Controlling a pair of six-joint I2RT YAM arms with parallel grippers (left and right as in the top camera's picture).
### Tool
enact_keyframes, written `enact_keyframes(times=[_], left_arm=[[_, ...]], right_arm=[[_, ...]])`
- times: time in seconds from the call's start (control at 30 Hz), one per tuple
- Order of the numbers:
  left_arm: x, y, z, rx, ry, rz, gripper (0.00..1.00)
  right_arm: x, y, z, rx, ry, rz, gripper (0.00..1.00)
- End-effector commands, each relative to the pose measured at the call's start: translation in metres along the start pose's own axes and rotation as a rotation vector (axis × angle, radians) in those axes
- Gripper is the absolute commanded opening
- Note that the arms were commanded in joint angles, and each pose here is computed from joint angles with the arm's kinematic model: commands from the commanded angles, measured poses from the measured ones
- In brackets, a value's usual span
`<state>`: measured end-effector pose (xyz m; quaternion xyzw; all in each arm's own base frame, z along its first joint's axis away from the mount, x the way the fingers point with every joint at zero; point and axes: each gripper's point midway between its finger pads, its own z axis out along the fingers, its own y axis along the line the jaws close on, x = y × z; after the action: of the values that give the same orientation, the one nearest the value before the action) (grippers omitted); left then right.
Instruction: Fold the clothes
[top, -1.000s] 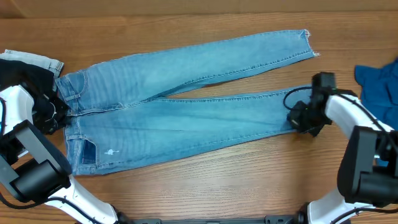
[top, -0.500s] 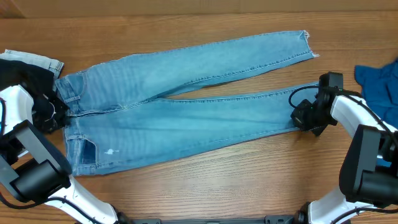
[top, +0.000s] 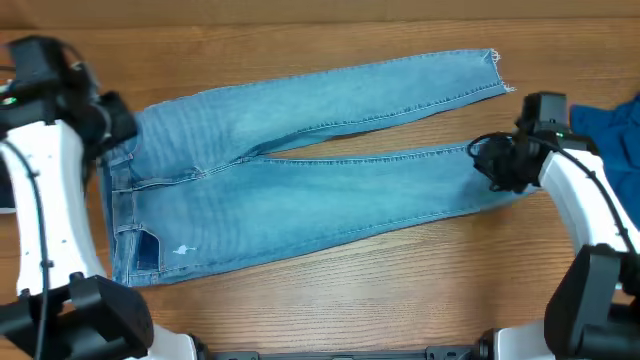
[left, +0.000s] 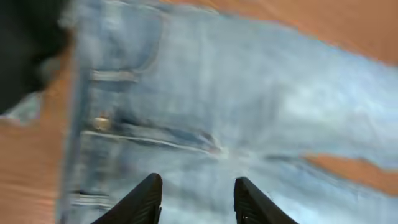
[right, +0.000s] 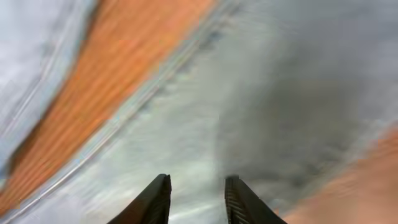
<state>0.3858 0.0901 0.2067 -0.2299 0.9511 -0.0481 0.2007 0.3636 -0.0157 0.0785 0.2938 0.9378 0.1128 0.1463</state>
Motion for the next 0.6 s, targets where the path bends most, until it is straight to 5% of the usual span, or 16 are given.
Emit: enact_keyframes(times=[0.0,0.2,0.43,0.57], left_arm=[[0.025,-0.052,0.019,0.042,0.072,0.170,0.40],[0.053,-0.093,0.043,0.026,0.140,0.294,0.40],[0.097,-0.110,0.082,0.006,0.301,0.372,0.35],[0.120,-0.123,0.101,0.003,0.338,0.430,0.33]], right_arm=[[0.022,0.030,0.010,-0.056,0.038,-0.135,0.40],[0.002,0.071,0.016,-0.194,-0.070,-0.314,0.63],[0.017,0.065,0.047,-0.193,0.031,-0.299,0.60],[-0.009,0.098,0.049,-0.333,-0.093,-0.388,0.54]])
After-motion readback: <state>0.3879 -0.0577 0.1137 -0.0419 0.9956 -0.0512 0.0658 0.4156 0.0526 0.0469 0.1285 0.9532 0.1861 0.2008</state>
